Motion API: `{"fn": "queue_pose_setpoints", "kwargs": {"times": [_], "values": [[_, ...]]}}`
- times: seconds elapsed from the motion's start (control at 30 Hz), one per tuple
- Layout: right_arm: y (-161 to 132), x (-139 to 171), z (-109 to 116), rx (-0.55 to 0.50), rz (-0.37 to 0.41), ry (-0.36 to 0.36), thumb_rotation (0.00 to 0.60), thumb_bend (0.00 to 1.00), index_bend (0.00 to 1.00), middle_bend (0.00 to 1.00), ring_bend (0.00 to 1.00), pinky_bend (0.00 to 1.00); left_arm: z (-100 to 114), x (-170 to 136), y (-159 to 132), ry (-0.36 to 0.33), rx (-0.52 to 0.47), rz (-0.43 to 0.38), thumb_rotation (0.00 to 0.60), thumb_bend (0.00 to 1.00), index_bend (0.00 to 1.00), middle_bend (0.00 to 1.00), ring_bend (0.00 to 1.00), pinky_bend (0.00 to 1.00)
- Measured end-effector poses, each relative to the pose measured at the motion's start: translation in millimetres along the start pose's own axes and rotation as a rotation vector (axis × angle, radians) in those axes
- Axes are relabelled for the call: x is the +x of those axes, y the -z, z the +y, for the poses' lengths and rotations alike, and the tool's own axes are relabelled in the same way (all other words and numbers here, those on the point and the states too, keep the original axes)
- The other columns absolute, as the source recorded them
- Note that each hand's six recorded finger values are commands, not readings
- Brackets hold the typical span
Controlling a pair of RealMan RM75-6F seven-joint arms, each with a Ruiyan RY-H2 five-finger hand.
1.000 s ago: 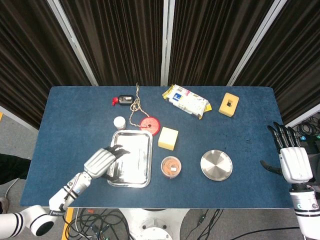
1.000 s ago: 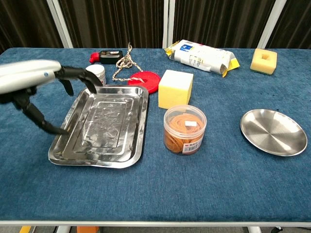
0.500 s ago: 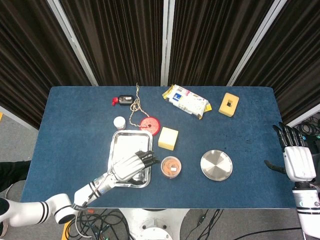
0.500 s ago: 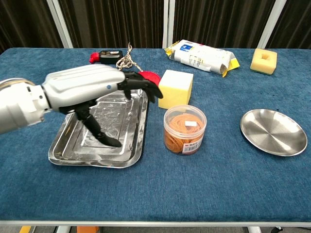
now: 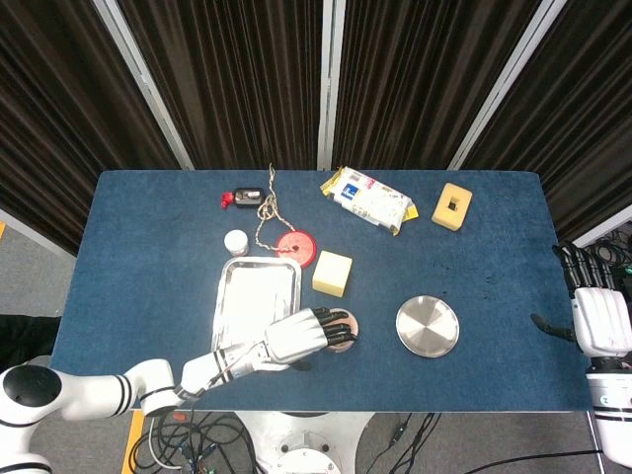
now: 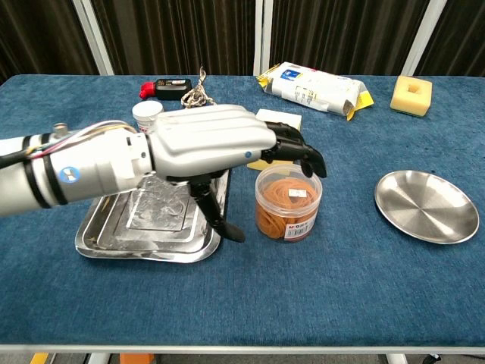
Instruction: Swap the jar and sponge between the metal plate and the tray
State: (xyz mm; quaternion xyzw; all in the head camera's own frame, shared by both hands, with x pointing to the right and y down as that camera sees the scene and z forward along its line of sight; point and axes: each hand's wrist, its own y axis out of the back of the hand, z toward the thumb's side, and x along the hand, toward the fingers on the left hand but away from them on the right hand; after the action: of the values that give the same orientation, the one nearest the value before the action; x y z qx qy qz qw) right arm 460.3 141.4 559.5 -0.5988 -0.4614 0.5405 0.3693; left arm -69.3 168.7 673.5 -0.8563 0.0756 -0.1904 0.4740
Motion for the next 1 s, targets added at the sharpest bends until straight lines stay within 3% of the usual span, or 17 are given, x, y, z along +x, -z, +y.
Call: {"fn": "queue_pose_setpoints", "kwargs": {"times": [0.53,1.0], "values": [[14.7,3.1,4.6,-0.015,-0.028,0.014,0.6,0.06,0.0,0.0,0.0,0.0,-6.5,41.4,8.8,0.047,0.053,-0.056,0.6,0.01,0.19,0.2,0.12,0.3],[20.7,4.7,5.1,-0.019,-0.041,0.013,0.6,0.06,0.0,0.0,0.0,0.0,-16.5,55.4,18.5,0.071,0.097,-0.058,0.6,0.01,0.18,0.18,0.09,0.28]]}}
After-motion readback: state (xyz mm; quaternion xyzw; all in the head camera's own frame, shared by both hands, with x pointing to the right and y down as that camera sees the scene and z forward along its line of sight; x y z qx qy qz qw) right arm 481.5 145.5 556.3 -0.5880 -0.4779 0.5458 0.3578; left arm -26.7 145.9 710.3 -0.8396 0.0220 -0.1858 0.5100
